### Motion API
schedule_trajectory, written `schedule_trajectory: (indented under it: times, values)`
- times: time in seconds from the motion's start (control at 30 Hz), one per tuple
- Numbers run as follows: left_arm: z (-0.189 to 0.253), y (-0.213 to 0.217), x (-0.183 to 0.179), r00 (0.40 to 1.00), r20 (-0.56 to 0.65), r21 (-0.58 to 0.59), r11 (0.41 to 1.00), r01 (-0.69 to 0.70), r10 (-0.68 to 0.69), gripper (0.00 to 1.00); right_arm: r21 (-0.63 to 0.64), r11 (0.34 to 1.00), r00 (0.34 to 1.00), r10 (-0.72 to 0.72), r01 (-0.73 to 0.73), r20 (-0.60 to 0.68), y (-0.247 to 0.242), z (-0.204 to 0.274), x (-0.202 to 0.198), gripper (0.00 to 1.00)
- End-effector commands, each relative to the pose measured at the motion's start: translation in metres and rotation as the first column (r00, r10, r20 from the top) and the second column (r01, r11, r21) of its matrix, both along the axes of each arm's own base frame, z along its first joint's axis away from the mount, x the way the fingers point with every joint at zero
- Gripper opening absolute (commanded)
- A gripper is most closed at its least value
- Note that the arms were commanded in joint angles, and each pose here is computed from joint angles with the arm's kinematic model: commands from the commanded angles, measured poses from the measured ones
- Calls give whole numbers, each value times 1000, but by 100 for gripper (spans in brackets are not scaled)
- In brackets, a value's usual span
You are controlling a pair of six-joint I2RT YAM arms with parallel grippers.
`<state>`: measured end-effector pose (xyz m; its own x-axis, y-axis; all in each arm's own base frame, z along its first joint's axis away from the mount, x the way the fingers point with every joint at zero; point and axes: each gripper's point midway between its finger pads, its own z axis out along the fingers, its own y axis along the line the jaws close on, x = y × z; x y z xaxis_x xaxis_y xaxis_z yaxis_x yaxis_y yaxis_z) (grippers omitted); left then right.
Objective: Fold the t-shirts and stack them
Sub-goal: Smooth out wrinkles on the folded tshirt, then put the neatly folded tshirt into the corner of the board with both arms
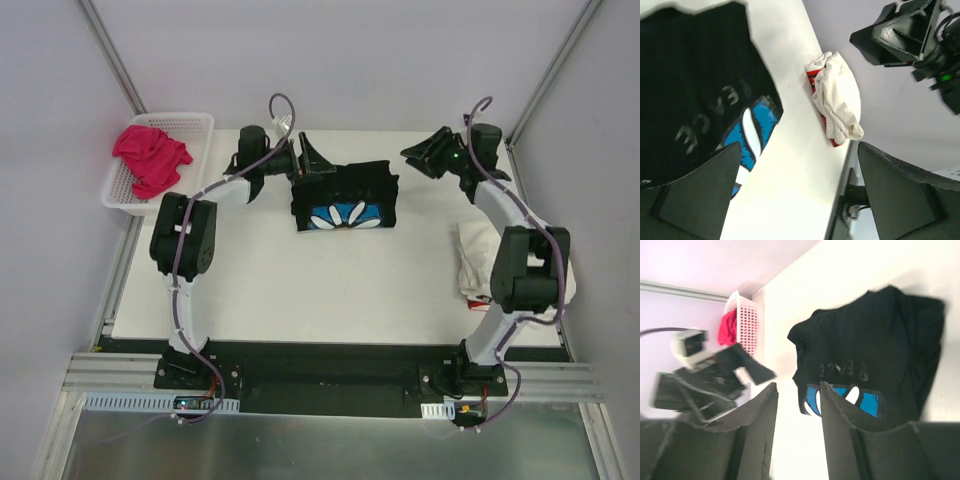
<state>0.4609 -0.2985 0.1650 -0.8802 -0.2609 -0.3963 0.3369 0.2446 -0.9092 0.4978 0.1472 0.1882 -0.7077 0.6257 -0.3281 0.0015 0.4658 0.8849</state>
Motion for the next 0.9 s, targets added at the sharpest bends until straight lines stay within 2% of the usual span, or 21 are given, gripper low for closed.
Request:
schedule_trajectory:
  times: [0.0, 0.07, 0.13, 0.17, 0.2, 0.27, 0.3, 0.37, 0.4, 0.47, 0.53, 0.57, 0.6, 0.7, 0.77, 0.87]
  values:
    - [104, -5, -43, 920, 360, 176, 980, 97, -155, 99, -373, 928, 1000, 6, 1, 19, -32, 22, -54, 42]
    - [104, -23, -64, 898, 384, 214, 966, 141, -217, 99, -402, 914, 999, -42, 46, 18, -45, 19, -80, 43]
    - [103, -39, -83, 875, 398, 223, 954, 200, -276, 99, -476, 867, 988, -153, 146, 24, -70, 8, -94, 43]
    - [99, -47, -91, 866, 395, 225, 946, 234, -308, 99, -504, 848, 982, -189, 160, -6, -79, -13, -109, 43]
    - [90, -62, -101, 854, 382, 229, 931, 284, -354, 99, -506, 839, 976, -213, 200, 32, -85, -5, -118, 45]
    - [77, -76, -118, 827, 343, 201, 895, 398, -445, 99, -516, 830, 973, -228, 210, 30, -96, -15, -131, 48]
    - [77, -83, -125, 813, 336, 190, 880, 436, -476, 99, -604, 748, 946, -323, 275, 31, -122, -20, -141, 48]
    - [67, -88, -126, 819, 310, 199, 876, 440, -482, 99, -783, 576, 925, -379, 233, -3, -152, -33, -171, 49]
    - [63, -90, -130, 814, 309, 219, 870, 442, -492, 99, -849, 464, 897, -441, 253, 26, -174, -27, -180, 50]
    - [60, -89, -124, 827, 316, 280, 878, 387, -465, 99, -897, 412, 894, -446, 163, -42, -184, -32, -204, 54]
    - [54, -83, -121, 827, 315, 346, 868, 357, -466, 99, -896, 424, 892, -445, 130, -81, -182, -30, -216, 61]
    - [59, -83, -116, 822, 337, 367, 868, 333, -458, 99, -886, 452, 895, -430, 101, -117, -176, -35, -224, 64]
    - [57, -80, -111, 818, 353, 406, 862, 303, -453, 99, -853, 516, 908, -388, 75, -155, -163, -37, -227, 68]
    - [51, -71, -106, 820, 357, 469, 845, 256, -447, 99, -792, 609, 924, -323, 37, -205, -141, -41, -244, 72]
    - [46, -67, -109, 823, 348, 483, 838, 253, -449, 99, -798, 602, 920, -330, 33, -211, -144, -39, -257, 73]
    - [39, -63, -113, 829, 333, 491, 833, 255, -450, 99, -864, 503, 893, -401, 28, -204, -168, -32, -273, 80]
